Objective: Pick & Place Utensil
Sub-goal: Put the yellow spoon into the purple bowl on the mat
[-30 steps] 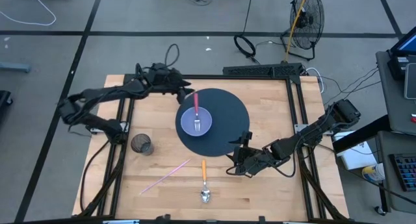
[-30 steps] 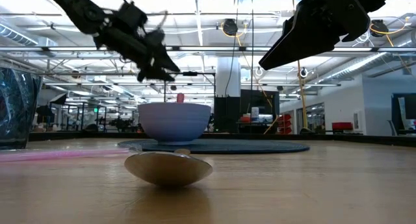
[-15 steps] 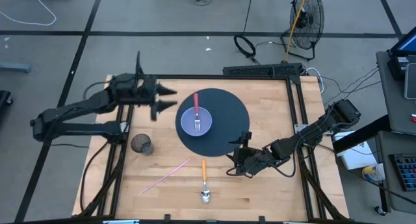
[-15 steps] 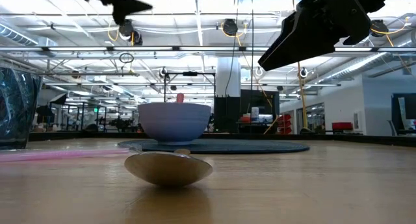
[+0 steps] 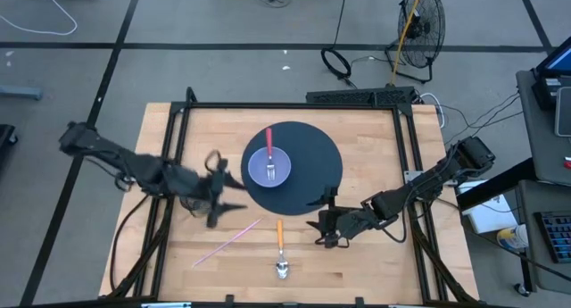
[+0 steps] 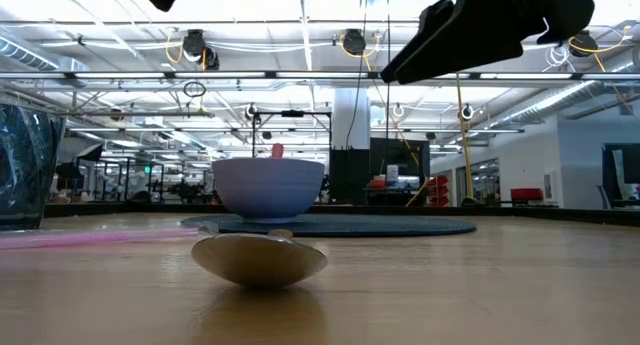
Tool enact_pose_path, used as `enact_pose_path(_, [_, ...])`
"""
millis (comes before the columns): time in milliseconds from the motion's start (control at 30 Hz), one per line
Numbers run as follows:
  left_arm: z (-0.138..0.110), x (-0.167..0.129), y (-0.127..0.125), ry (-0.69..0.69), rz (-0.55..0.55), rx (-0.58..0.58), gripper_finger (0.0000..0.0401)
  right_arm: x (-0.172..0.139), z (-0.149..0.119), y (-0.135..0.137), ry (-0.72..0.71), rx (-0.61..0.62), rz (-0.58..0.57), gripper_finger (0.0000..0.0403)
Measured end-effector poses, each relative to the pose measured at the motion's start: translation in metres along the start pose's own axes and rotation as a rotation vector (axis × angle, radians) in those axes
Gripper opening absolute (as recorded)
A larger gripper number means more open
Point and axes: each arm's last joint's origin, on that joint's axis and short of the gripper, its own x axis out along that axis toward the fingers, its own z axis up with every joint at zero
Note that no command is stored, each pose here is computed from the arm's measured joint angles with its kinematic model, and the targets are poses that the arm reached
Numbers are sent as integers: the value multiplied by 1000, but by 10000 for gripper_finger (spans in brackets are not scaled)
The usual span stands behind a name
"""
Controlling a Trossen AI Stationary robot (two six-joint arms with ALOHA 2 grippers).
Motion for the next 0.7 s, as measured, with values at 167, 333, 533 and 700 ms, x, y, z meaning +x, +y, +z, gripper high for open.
enact_pose_path(167, [-13,24,-33,26,-27,15,237,0,0,0,0,0,0,254])
enact_pose_path(333, [-27,39,-53,76,-64,-23,237,0,0,1,0,-3,35,254])
enact_pose_path(533, [-41,51,-68,121,-47,-66,237,-1,1,7,-3,11,237,254])
enact_pose_path(700, [-57,74,-74,157,-38,-76,237,-2,0,9,-2,10,260,254])
